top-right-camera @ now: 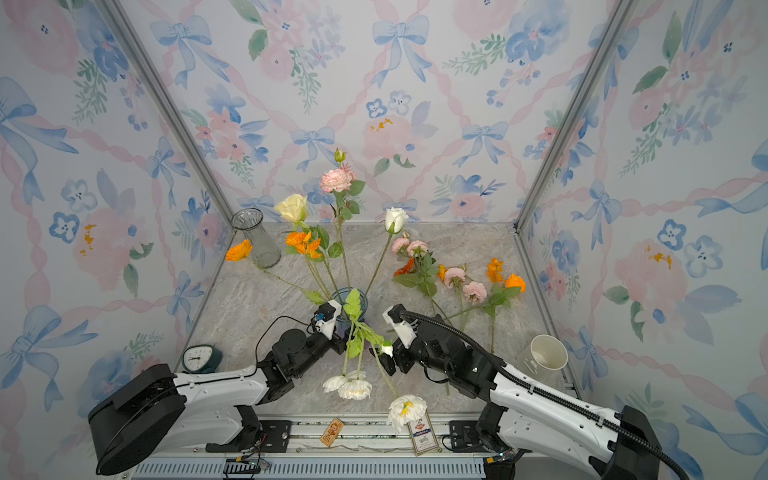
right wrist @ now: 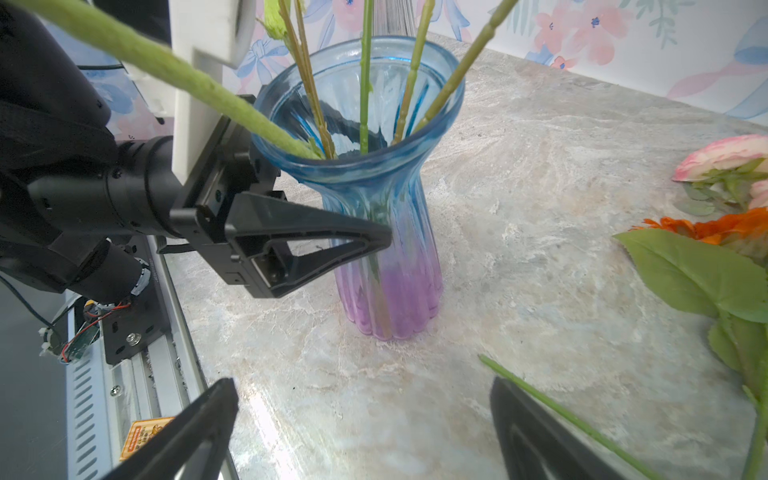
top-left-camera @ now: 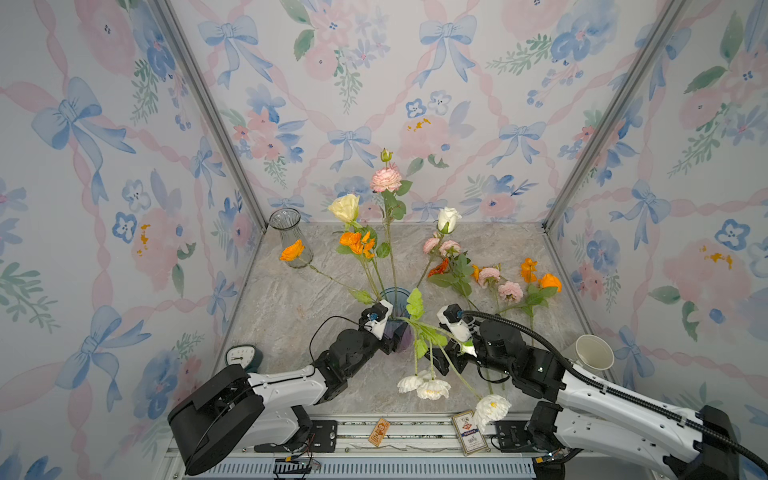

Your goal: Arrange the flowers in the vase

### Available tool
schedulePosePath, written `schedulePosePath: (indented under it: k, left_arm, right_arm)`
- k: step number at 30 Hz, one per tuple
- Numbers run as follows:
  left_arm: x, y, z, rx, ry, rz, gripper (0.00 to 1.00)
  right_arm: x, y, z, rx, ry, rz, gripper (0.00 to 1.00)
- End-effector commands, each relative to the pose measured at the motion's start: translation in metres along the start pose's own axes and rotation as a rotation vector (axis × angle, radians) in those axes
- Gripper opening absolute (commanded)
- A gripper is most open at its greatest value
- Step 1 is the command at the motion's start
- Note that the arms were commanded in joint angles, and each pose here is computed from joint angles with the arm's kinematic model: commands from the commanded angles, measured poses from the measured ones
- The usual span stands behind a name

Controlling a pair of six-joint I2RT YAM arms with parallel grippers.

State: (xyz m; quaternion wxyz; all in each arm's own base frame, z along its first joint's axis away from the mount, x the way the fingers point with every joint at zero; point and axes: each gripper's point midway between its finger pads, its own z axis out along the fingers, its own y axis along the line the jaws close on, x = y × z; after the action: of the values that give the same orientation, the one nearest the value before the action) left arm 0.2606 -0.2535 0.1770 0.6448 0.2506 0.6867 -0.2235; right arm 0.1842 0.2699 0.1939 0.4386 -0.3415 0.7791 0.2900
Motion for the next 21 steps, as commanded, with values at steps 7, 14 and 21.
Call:
schedulePosePath:
  k: [7,14,21]
  left_arm:
    - [-0.024,-0.016,0.002,0.112,-0.112,0.056,0.35]
    - [-0.062,-0.007,0.009,0.116,-0.241,0.164,0.14]
    - [-0.096,0.038,0.058,0.051,-0.288,0.179,0.13]
  right_arm:
    - [-0.026,0.0,-0.003,-0.004,-0.067,-0.015,0.97]
    - [-0.042,-0.028,-0.012,0.085,-0.128,0.019,0.97]
    - [-0.061,-0.061,-0.022,0.187,-0.168,0.084,0.97]
